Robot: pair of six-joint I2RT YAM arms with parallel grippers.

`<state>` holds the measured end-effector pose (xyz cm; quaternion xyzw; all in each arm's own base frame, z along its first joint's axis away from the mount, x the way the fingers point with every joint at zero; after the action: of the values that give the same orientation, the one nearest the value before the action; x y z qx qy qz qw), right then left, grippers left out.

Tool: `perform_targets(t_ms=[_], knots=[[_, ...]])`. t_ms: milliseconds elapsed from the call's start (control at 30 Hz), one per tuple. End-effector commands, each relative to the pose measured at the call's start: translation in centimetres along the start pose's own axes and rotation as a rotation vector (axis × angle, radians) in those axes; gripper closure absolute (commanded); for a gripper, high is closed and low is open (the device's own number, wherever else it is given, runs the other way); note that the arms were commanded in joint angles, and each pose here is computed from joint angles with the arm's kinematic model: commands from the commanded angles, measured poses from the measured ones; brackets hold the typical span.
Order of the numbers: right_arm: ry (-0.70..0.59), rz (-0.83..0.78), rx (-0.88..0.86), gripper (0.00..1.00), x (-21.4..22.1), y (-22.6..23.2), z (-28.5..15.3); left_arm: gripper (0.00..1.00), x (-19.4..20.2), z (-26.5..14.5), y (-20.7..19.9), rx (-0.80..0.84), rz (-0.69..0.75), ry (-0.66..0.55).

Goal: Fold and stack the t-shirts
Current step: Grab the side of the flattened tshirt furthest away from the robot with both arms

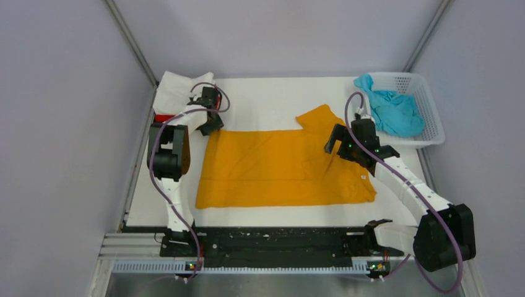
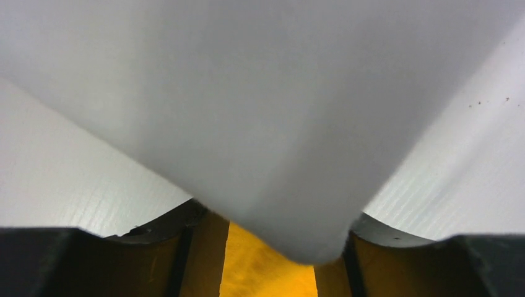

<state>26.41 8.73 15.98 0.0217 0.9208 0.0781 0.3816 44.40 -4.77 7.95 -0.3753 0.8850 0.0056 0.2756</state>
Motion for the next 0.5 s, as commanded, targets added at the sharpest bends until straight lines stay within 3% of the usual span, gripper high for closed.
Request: perform_targets(t_ms=[0, 233, 300, 367, 467], knots=[[-0.049, -0.012, 0.001, 0.01, -0.7, -0.1, 0.0, 0.50, 1.2, 0.7, 0.0, -0.031, 0.010, 0.001], [-0.049, -0.011, 0.008, 0.01, -0.7, -0.2, 0.1, 0.71, 2.4, 0.1, 0.4, -0.057, 0.020, -0.006], [-0.049, -0.011, 0.014, 0.01, -0.8, -0.3, 0.2, 0.81, 2.5, 0.0, 0.4, -0.055, 0.017, 0.000], [-0.048, -0.010, 0.018, 0.01, -0.8, -0.3, 0.2, 0.99, 2.7, -0.1, 0.5, -0.055, 0.018, 0.002], [-0.050, -0.010, 0.026, 0.01, -1.1, -0.3, 0.4, 1.00, 2.4, -0.4, 0.5, -0.050, 0.030, -0.005]])
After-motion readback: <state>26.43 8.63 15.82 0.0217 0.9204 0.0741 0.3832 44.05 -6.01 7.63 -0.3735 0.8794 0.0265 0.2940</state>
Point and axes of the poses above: each gripper's point midway between its finger pads, its own z axis out along the fingers, its own y axis along the line the jaws close on, x = y × z, the point moved 6 cm from there along -z, back along the fingers, and after that the axes turned 14 degrees about -z, right-handed, at the moved point
